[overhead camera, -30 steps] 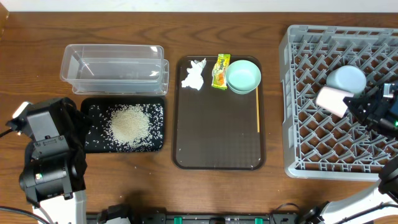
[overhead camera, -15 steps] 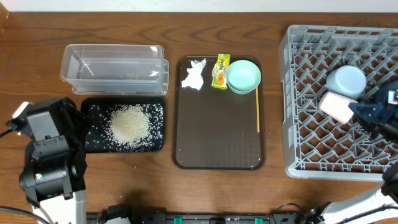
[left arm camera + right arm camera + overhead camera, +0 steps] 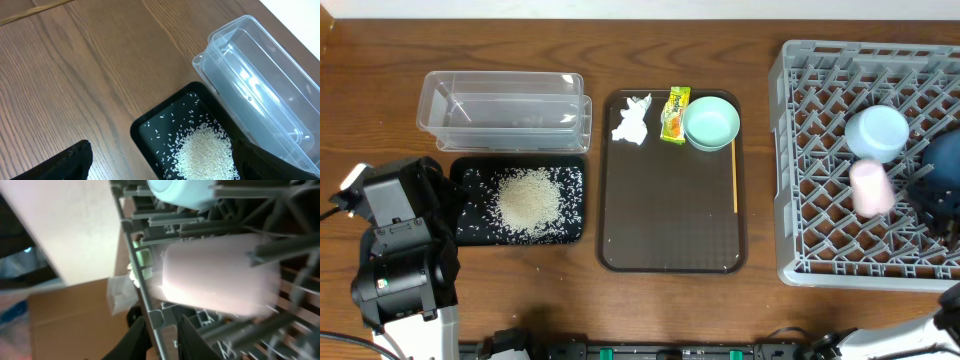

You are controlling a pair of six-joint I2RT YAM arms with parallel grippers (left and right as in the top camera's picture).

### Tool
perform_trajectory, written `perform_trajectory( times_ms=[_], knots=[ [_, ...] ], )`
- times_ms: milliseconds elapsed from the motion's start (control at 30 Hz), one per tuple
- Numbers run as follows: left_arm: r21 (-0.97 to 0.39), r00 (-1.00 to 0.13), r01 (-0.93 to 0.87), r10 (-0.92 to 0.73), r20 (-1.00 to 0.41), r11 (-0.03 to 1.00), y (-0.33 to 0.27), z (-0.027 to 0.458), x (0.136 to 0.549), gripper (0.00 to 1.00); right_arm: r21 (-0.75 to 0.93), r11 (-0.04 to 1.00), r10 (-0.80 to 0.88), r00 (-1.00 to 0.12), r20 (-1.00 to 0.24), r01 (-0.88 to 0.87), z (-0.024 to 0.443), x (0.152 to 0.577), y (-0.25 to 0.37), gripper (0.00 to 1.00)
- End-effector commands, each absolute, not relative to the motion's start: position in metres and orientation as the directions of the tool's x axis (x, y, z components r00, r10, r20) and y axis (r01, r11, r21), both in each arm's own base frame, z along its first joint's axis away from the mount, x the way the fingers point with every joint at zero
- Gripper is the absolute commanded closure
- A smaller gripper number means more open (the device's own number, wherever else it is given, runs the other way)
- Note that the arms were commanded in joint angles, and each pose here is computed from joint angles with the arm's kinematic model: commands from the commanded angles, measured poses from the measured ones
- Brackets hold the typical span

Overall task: Sort waste into correct bins and load items into the dishwasher rack
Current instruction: 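Carry the pink cup to the rack and set it down, release, then reach the right gripper to the mint-green bowl rim and grasp it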

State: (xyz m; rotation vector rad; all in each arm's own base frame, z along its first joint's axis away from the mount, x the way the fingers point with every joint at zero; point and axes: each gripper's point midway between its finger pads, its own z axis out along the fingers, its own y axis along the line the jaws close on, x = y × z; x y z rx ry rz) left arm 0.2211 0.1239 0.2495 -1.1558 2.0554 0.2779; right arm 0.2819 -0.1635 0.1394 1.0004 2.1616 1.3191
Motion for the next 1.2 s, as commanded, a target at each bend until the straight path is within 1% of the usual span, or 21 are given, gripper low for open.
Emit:
perform_trajectory(
  times_ms=[0, 133, 300, 333, 367, 433, 467, 500, 533, 567, 600, 733, 767, 833, 933, 1000, 1100, 1167],
  knots=[
    [-0.181, -0.287, -0.809, -0.645, -0.708, 0.559, 0.126, 0.257, 0.221, 0.09, 0.825, 0.327, 0.796, -0.605, 0.023, 0.461, 0.153, 0.271, -0.169, 0.79],
    [-0.181, -0.287, -0.809, -0.645, -0.708, 0.559, 0.126, 0.257, 0.221, 0.09, 0.768, 0.427, 0.815, -0.571, -0.098, 0.478, 0.183, 0.267, -0.17, 0.79],
    [-0.181, -0.287, -0.809, -0.645, -0.708, 0.559, 0.126, 0.257, 0.221, 0.09, 0.703, 0.555, 0.782, -0.567, -0.258, 0.445, 0.221, 0.273, -0.152, 0.77],
    [-0.181, -0.287, -0.809, -0.645, -0.708, 0.559, 0.126, 0.257, 0.221, 0.09, 0.694, 0.587, 0.76, -0.58, -0.295, 0.417, 0.229, 0.278, -0.142, 0.76],
    [-0.181, -0.287, -0.809, -0.645, -0.708, 0.559, 0.126, 0.257, 0.221, 0.09, 0.686, 0.615, 0.737, -0.592, -0.325, 0.389, 0.237, 0.283, -0.132, 0.72],
    [-0.181, -0.287, -0.809, -0.645, -0.708, 0.559, 0.126, 0.257, 0.221, 0.09, 0.651, 0.677, 0.683, -0.621, -0.384, 0.343, 0.249, 0.294, -0.108, 0.57],
    [-0.181, -0.287, -0.809, -0.645, -0.708, 0.559, 0.126, 0.257, 0.221, 0.09, 0.628, 0.711, 0.65, -0.637, -0.414, 0.317, 0.254, 0.3, -0.095, 0.43],
    [-0.181, -0.287, -0.809, -0.645, -0.708, 0.559, 0.126, 0.257, 0.221, 0.09, 0.605, 0.745, 0.61, -0.655, -0.445, 0.283, 0.259, 0.308, -0.079, 0.27],
    [-0.181, -0.287, -0.809, -0.645, -0.708, 0.559, 0.126, 0.257, 0.221, 0.09, 0.583, 0.775, 0.569, -0.672, -0.474, 0.244, 0.263, 0.315, -0.064, 0.18],
    [-0.181, -0.287, -0.809, -0.645, -0.708, 0.559, 0.126, 0.257, 0.221, 0.09, 0.557, 0.805, 0.522, -0.689, -0.503, 0.204, 0.265, 0.323, -0.048, 0.11],
    [-0.181, -0.287, -0.809, -0.645, -0.708, 0.559, 0.126, 0.257, 0.221, 0.09, 0.514, 0.846, 0.449, -0.711, -0.541, 0.143, 0.269, 0.332, -0.025, 0.1],
    [-0.181, -0.287, -0.809, -0.645, -0.708, 0.559, 0.126, 0.257, 0.221, 0.09, 0.329, 0.944, 0.228, -0.749, -0.623, 0.013, 0.275, 0.361, 0.042, 0.12],
    [-0.181, -0.287, -0.809, -0.645, -0.708, 0.559, 0.126, 0.257, 0.221, 0.09, 0.274, 0.962, 0.163, -0.758, -0.632, -0.022, 0.275, 0.369, 0.063, 0.12],
    [-0.181, -0.287, -0.809, -0.645, -0.708, 0.559, 0.126, 0.257, 0.221, 0.09, 0.212, 0.975, 0.085, -0.774, -0.627, -0.065, 0.274, 0.383, 0.091, 0.12],
    [-0.181, -0.287, -0.809, -0.645, -0.708, 0.559, 0.126, 0.257, 0.221, 0.09, 0.141, 0.981, -0.024, -0.81, -0.586, -0.131, 0.262, 0.406, 0.128, 0.14],
    [-0.181, -0.287, -0.809, -0.645, -0.708, 0.559, 0.126, 0.257, 0.221, 0.09, 0.094, 0.983, -0.087, -0.844, -0.529, -0.16, 0.241, 0.422, 0.146, 0.15],
    [-0.181, -0.287, -0.809, -0.645, -0.708, 0.559, 0.126, 0.257, 0.221, 0.09, 0.06, 0.982, -0.138, -0.892, -0.43, -0.181, 0.202, 0.439, 0.168, 0.24],
    [-0.181, -0.287, -0.809, -0.645, -0.708, 0.559, 0.126, 0.257, 0.221, 0.09, 0.047, 0.978, -0.173, -0.918, -0.358, -0.203, 0.167, 0.446, 0.184, 0.37]
  ],
)
